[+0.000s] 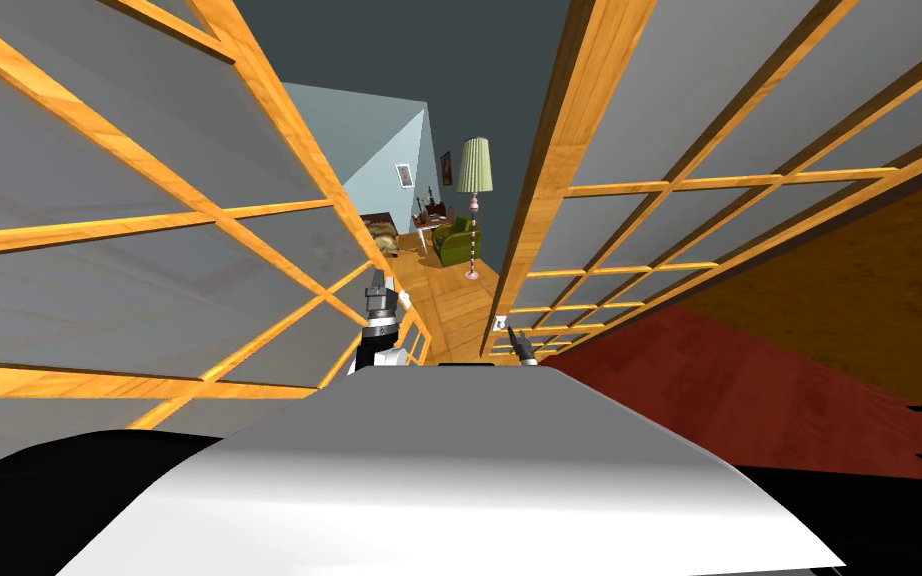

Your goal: Push the door open

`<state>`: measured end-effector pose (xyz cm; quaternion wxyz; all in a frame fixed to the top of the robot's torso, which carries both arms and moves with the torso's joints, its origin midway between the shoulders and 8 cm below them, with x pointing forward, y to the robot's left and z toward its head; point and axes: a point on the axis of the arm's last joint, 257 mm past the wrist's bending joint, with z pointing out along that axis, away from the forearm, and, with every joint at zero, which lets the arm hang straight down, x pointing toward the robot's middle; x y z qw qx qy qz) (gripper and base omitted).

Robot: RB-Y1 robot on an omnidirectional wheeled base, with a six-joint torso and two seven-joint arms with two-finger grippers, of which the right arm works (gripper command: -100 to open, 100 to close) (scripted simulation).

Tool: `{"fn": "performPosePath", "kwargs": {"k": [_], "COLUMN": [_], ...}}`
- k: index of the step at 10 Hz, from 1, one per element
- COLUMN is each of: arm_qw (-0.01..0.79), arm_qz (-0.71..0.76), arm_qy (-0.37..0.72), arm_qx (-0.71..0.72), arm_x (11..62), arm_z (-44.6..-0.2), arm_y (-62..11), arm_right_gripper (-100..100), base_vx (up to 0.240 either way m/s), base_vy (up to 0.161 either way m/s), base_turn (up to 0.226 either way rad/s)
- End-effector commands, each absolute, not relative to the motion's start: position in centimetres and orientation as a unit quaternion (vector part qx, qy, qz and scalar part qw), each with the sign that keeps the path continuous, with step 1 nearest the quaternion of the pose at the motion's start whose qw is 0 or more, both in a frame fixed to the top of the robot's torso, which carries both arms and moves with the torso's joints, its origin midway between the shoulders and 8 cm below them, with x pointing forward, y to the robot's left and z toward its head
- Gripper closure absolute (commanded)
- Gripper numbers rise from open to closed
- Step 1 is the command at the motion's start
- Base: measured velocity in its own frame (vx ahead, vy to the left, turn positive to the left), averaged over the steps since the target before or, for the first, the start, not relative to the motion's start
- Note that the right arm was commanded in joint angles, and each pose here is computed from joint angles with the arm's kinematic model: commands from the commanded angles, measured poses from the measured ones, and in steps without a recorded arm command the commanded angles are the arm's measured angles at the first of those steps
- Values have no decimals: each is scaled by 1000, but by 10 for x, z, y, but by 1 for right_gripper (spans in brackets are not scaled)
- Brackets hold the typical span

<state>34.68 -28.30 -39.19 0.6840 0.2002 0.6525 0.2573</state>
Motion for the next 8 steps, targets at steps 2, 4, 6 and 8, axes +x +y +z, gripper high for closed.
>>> {"fn": "performPosePath", "kwargs": {"k": [2, 4, 6, 8], "arm_qw": [693, 697, 699, 702], "arm_qz": [231, 216, 200, 177], "arm_qy": [664, 670, 676, 686], "arm_qx": [161, 138, 115, 75], "arm_x": [326, 312, 298, 270], "arm_z": [-393, -395, -396, -398], "arm_y": [-282, -280, -278, -272], "arm_right_gripper": [-100, -100, -100, -100], "base_vx": [43, 55, 39, 48], "base_vy": [19, 19, 11, 18], "base_turn": [-69, -101, -71, -136]}}
